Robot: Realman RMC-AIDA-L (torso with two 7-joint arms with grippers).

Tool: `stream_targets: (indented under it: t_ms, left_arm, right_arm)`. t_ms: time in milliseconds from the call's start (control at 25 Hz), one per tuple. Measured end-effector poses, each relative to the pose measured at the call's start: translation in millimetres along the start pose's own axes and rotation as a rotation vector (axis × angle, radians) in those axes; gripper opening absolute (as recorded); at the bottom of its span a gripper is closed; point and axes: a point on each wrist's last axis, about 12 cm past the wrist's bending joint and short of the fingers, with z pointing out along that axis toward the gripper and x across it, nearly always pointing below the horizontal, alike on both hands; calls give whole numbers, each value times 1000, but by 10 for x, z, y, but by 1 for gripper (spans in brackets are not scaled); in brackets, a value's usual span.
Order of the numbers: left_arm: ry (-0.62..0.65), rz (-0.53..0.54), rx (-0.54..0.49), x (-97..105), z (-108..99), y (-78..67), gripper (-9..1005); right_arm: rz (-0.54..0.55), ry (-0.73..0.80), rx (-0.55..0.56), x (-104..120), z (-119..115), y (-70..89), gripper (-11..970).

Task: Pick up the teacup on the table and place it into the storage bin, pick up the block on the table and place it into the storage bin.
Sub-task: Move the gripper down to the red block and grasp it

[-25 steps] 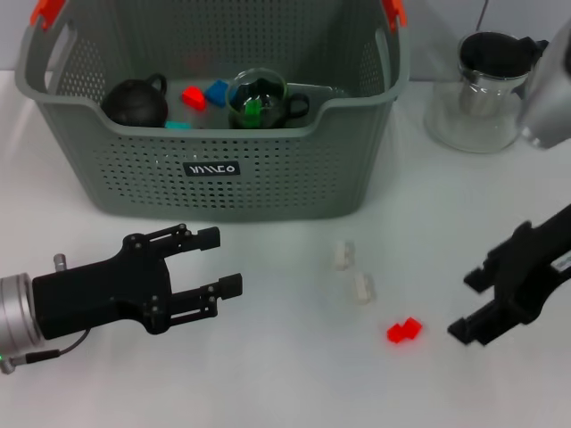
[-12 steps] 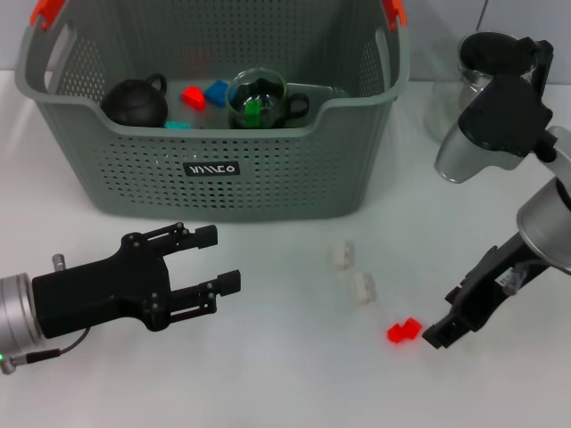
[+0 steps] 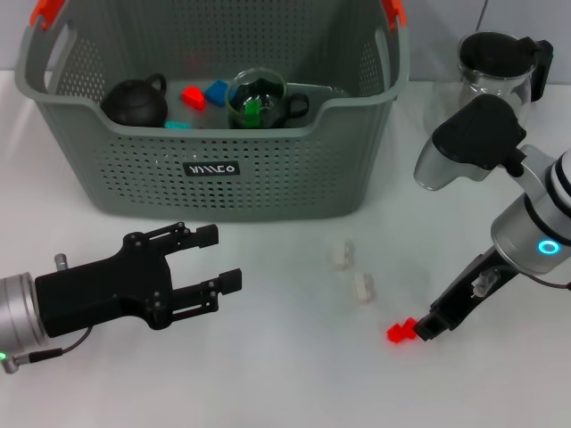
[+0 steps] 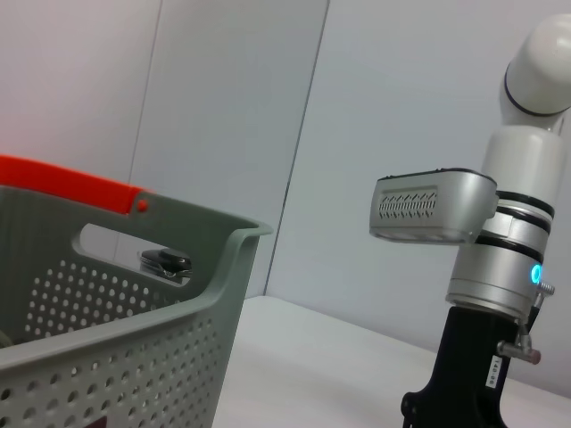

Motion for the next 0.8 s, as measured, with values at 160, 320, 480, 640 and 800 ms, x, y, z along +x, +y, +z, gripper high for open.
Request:
stream_targets:
  t_ms: [160, 320, 480, 640, 800]
  left_arm:
    - [0, -1, 0, 1, 0, -1, 724]
    - [2, -2, -6, 10, 3, 1, 724]
    - [6, -4, -14, 16, 3, 9, 724]
    - [7, -5, -16, 19, 1, 10, 724]
    - [7, -6, -17, 23, -4, 7, 724]
  right_arm:
    - [11, -10, 13, -17, 23, -10, 467]
    - [7, -6, 20, -26, 41, 4, 467]
    - [-1, 3, 20, -42, 77, 22, 466]
    - [-3, 13, 18, -69, 107, 24, 466]
    - [-17, 16, 21, -102, 113, 46, 465]
